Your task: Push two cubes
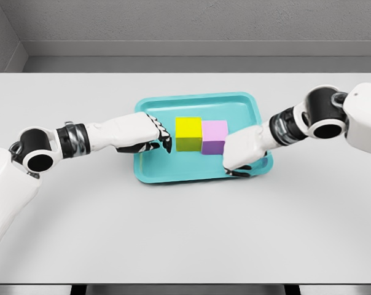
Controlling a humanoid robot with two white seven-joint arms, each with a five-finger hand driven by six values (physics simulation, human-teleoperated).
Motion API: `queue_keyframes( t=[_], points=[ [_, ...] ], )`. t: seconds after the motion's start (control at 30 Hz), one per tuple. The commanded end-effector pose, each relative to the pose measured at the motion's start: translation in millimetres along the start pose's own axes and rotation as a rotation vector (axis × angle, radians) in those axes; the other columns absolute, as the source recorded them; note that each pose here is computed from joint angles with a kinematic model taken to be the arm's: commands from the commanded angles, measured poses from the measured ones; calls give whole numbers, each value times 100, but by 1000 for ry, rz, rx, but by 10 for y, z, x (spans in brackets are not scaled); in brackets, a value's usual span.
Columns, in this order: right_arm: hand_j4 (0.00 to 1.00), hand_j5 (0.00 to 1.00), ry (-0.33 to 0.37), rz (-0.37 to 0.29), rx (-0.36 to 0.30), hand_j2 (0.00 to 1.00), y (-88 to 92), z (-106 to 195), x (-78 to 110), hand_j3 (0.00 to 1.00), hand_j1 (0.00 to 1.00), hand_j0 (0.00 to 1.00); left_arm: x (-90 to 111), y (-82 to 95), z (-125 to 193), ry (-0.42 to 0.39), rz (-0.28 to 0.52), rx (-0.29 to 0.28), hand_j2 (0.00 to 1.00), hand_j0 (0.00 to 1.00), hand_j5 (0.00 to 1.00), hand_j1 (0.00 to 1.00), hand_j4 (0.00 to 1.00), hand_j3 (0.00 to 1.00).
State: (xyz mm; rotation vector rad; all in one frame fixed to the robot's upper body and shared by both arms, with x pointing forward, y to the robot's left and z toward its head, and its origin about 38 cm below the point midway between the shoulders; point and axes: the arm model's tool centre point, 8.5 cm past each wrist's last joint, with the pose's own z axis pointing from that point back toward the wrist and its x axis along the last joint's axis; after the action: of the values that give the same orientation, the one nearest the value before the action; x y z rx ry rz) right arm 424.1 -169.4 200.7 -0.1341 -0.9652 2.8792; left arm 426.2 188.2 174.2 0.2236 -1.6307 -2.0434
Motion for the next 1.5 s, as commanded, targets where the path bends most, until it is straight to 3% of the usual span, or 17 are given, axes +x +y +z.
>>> queue_keyframes(
  t=[0.0,0.33,0.6,1.47],
  points=[
    [13,13,-11,5,-4,13,-41,-43,18,13,13,13,5,-1,-6,-3,6,3,49,49,49,49,49,49],
    [12,12,2,11,-21,12,-132,4,-28,12,12,12,-23,-10,10,5,9,-2,49,49,49,49,49,49],
    [12,12,-2,5,-17,12,-261,-203,-130,12,12,12,-28,-7,10,6,9,-1,49,49,49,49,49,49],
    [12,12,16,-29,13,12,-194,-298,-252,12,12,12,-34,-11,16,8,9,-3,49,49,49,49,49,49]
  ],
)
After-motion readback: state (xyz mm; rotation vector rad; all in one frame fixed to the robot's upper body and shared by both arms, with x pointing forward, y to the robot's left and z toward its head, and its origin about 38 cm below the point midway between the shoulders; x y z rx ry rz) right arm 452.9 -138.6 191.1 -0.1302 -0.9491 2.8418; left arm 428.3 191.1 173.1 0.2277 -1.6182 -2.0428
